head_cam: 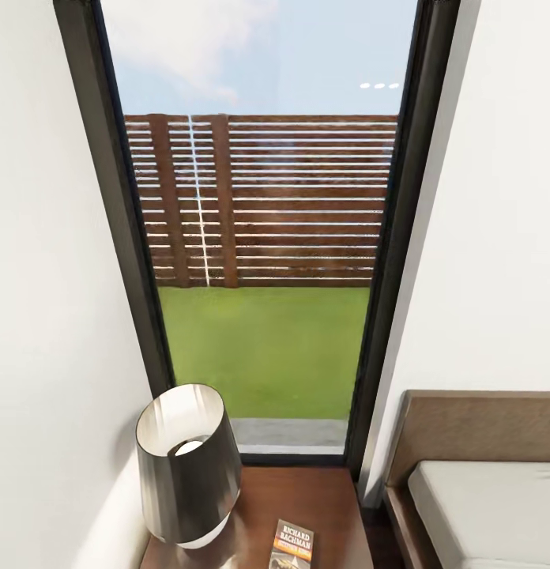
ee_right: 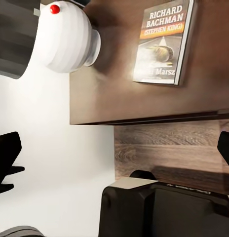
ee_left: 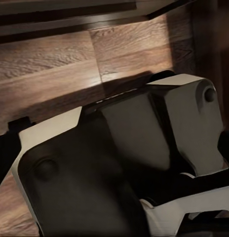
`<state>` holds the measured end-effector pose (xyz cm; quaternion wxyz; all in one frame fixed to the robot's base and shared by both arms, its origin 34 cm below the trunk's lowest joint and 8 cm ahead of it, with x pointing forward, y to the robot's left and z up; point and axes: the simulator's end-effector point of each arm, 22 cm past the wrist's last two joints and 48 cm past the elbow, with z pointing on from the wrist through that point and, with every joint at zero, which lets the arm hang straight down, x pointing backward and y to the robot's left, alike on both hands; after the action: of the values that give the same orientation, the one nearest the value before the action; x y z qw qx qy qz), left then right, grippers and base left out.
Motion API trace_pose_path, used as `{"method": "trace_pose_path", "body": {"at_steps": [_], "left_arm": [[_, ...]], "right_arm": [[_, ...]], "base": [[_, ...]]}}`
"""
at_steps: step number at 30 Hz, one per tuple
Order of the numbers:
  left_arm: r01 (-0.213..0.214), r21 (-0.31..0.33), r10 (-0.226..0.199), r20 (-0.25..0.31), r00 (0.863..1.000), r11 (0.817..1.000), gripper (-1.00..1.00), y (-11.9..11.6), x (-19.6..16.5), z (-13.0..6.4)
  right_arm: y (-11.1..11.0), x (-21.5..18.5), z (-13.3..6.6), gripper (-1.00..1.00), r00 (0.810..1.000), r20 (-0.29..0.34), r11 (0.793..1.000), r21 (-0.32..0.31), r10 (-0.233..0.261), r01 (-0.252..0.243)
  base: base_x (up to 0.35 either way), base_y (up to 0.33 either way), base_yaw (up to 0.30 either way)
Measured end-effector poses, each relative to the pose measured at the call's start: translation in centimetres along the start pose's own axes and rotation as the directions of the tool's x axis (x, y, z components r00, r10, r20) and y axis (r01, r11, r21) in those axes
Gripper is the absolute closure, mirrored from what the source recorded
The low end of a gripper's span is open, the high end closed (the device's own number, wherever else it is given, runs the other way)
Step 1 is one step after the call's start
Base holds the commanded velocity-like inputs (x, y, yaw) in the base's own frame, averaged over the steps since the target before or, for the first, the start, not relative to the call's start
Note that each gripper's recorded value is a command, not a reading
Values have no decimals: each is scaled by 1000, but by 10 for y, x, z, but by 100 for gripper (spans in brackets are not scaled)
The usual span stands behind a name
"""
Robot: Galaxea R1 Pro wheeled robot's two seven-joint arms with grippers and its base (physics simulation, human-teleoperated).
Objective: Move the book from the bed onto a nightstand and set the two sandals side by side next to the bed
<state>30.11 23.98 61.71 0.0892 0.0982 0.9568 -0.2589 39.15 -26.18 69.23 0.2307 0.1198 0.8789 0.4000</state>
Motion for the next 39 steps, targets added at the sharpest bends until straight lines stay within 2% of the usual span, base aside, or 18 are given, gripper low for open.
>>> {"method": "trace_pose_path", "body": {"at_steps": [8, 22, 24, 30, 39], "left_arm": [[-39, -26, 38, -34, 999, 999, -100, -1, 7, -6], [-43, -29, 42, -37, 998, 999, -100, -8, 9, -18], [-43, -25, 42, -35, 999, 999, -100, -11, 8, -17], [-42, 18, 43, -21, 999, 999, -100, -39, 2, -1], [-43, 53, 43, -11, 999, 998, -100, -63, -3, 11]], "right_arm": [[6, -1, -6, -100, 1000, 0, 1000, 0, 0, 0], [17, -2, -16, -100, 1000, 0, 1000, 1, 0, 0], [17, -2, -16, -100, 1000, 0, 1000, 0, -1, 1], [18, -2, -16, -100, 1000, 0, 1000, -1, 0, 0], [18, -1, -15, -100, 1000, 0, 1000, -1, 2, -2]], "base": [[0, 0, 0], [0, 0, 0], [0, 0, 0], [0, 0, 0], [0, 0, 0]]}}
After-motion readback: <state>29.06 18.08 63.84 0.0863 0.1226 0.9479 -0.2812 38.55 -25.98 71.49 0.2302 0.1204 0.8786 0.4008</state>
